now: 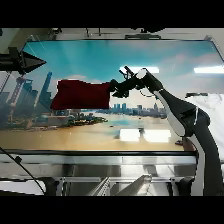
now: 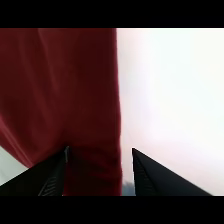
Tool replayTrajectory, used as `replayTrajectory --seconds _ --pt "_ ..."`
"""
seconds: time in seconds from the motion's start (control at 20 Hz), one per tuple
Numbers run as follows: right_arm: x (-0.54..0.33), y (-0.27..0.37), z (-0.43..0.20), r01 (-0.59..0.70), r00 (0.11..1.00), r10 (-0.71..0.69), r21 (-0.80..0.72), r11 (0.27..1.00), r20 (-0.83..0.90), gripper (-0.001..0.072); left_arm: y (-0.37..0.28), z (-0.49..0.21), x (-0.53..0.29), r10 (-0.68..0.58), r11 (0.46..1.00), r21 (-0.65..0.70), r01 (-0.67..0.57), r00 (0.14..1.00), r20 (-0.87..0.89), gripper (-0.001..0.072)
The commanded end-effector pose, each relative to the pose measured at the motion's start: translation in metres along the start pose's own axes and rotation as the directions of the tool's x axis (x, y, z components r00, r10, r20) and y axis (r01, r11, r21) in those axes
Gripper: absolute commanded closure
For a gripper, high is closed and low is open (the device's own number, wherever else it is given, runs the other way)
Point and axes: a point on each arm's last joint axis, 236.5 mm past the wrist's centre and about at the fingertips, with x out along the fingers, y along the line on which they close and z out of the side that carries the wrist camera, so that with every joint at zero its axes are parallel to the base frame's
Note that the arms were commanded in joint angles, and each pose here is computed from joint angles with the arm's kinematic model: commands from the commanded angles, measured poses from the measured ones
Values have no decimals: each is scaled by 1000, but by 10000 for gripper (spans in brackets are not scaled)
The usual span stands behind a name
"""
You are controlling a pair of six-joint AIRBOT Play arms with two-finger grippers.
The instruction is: Fold the shirts.
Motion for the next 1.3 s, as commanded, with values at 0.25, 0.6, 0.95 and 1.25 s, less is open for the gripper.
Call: replayTrajectory --seconds 0.25,0.6,0.95,1.25 --pt "37 28 -7 -142 990 141 18 990 28 250 -2 -3 0 -6 1000 7 7 1000 -13 695" --pt "25 52 0 -262 964 262 -18 965 35 28 -3 -6 0 -13 1000 18 14 1000 -26 695" --pt "49 61 -20 -245 969 246 -22 969 19 105 -3 -6 0 -12 1000 26 13 1000 -24 695" --pt "51 84 -17 -294 954 294 -2 956 59 691 -3 -5 0 -10 999 34 11 1000 -20 695"
